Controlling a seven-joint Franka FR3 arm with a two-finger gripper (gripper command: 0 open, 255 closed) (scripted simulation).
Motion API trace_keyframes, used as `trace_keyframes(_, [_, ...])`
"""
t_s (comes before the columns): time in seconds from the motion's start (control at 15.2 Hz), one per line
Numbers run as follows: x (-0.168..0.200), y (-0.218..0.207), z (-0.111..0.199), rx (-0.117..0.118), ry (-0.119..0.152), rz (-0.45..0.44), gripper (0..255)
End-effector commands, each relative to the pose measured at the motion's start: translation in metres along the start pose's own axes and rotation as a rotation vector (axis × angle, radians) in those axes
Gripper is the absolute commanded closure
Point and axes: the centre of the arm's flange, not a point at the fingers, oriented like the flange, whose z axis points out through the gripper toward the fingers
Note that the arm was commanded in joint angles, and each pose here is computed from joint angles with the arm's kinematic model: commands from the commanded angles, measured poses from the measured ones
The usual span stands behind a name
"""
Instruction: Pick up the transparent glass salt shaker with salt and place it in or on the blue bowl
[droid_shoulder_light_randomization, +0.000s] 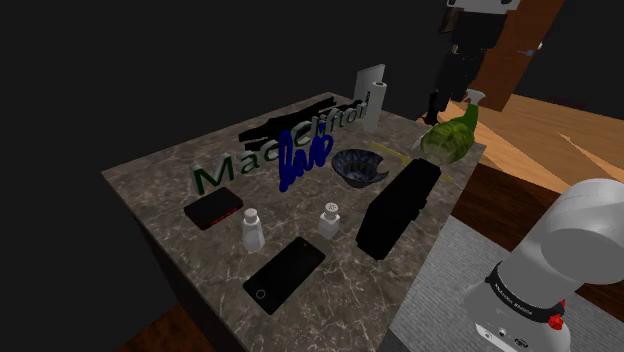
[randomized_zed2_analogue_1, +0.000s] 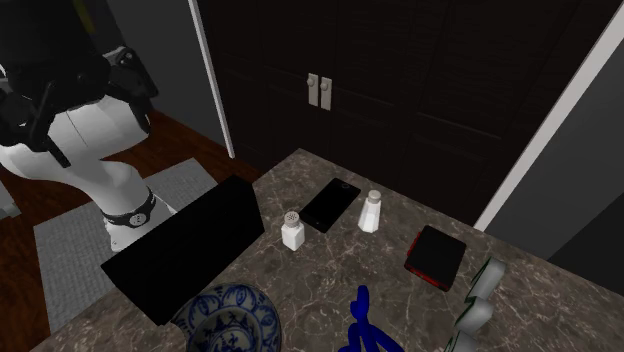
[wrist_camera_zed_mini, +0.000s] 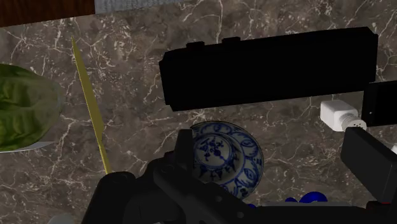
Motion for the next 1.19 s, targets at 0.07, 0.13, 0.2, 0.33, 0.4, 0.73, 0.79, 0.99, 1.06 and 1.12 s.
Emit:
trace_keyframes(0.07, [0.004, -0.009, 0.008, 0.004, 0.008, -0.004, 0])
trace_keyframes(0.13, [0.008, -0.018, 0.016, 0.007, 0.015, -0.008, 0])
trace_keyframes(0.2, [0.012, -0.026, 0.023, 0.011, 0.023, -0.013, 0])
trace_keyframes(0.33, [0.02, -0.044, 0.038, 0.018, 0.038, -0.021, 0])
trace_keyframes(0.4, [0.024, -0.053, 0.046, 0.022, 0.045, -0.025, 0])
trace_keyframes(0.73, [0.045, -0.099, 0.083, 0.04, 0.083, -0.046, 0])
trace_keyframes(0.79, [0.049, -0.108, 0.09, 0.044, 0.09, -0.05, 0])
trace_keyframes(0.99, [0.062, -0.136, 0.111, 0.055, 0.113, -0.063, 0])
trace_keyframes(1.06, [0.066, -0.145, 0.117, 0.058, 0.12, -0.067, 0])
trace_keyframes(1.12, [0.07, -0.155, 0.124, 0.062, 0.128, -0.071, 0])
